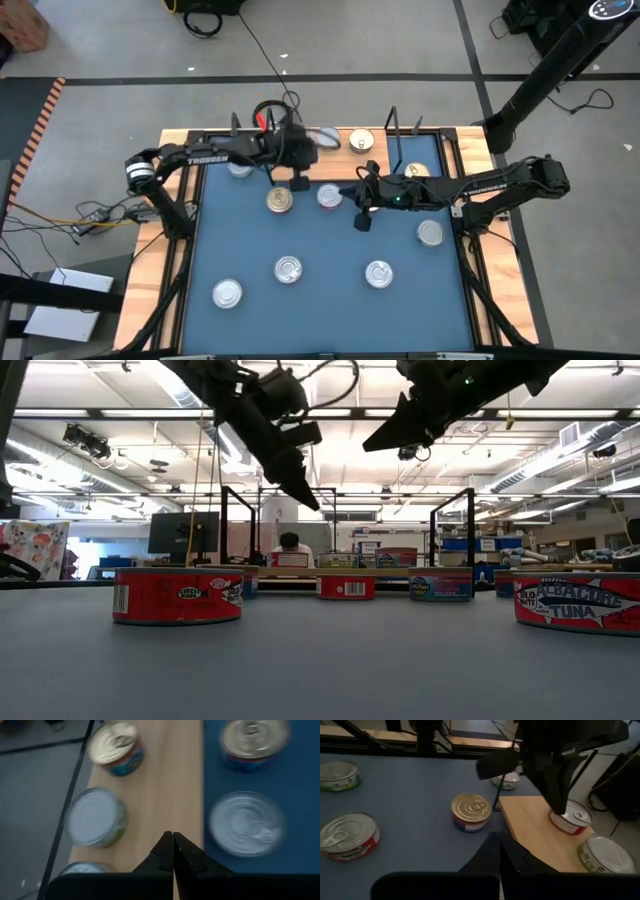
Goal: Stack canned seafood by type on shelf
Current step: Stack the green tuna can on top of the other green tuna can on the shelf
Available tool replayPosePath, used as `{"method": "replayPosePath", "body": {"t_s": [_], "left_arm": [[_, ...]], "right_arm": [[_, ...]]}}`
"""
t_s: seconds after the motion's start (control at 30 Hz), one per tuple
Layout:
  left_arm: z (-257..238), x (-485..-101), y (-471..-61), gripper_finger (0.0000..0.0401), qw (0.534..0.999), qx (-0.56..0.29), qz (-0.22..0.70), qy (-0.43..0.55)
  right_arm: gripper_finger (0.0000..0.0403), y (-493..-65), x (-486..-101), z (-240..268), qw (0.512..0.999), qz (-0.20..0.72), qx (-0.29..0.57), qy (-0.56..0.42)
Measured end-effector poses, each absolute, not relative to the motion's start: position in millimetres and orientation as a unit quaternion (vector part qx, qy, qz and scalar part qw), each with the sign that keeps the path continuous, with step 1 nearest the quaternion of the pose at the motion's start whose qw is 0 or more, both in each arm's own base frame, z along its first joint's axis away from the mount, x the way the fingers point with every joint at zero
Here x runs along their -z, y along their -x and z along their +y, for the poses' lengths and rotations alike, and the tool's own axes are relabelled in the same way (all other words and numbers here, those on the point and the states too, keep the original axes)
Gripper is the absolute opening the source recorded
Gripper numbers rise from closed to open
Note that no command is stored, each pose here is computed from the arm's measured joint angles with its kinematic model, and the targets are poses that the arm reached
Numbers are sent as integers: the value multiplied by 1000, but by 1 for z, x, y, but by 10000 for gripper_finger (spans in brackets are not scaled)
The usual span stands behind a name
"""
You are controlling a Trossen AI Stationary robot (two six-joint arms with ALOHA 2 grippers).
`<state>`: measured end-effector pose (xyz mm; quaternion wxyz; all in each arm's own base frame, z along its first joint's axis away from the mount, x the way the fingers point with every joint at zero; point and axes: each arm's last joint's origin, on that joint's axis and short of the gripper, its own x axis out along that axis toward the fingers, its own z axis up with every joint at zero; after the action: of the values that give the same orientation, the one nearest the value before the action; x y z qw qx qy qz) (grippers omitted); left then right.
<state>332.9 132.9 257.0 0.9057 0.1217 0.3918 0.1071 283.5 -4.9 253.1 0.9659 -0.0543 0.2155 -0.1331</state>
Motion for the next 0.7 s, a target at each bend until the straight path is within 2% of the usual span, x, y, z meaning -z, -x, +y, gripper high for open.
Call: {"method": "replayPosePath", "body": {"t_s": [0.37, 0.7], "left_arm": [[55, -244, -315, 4, 920, -45, 381, -83], [-11, -224, -303, 5, 910, 32, 409, -64]], "right_arm": [[2, -282, -250, 6, 965, 230, 115, 55], [5, -279, -247, 23, 965, 245, 92, 35]]}}
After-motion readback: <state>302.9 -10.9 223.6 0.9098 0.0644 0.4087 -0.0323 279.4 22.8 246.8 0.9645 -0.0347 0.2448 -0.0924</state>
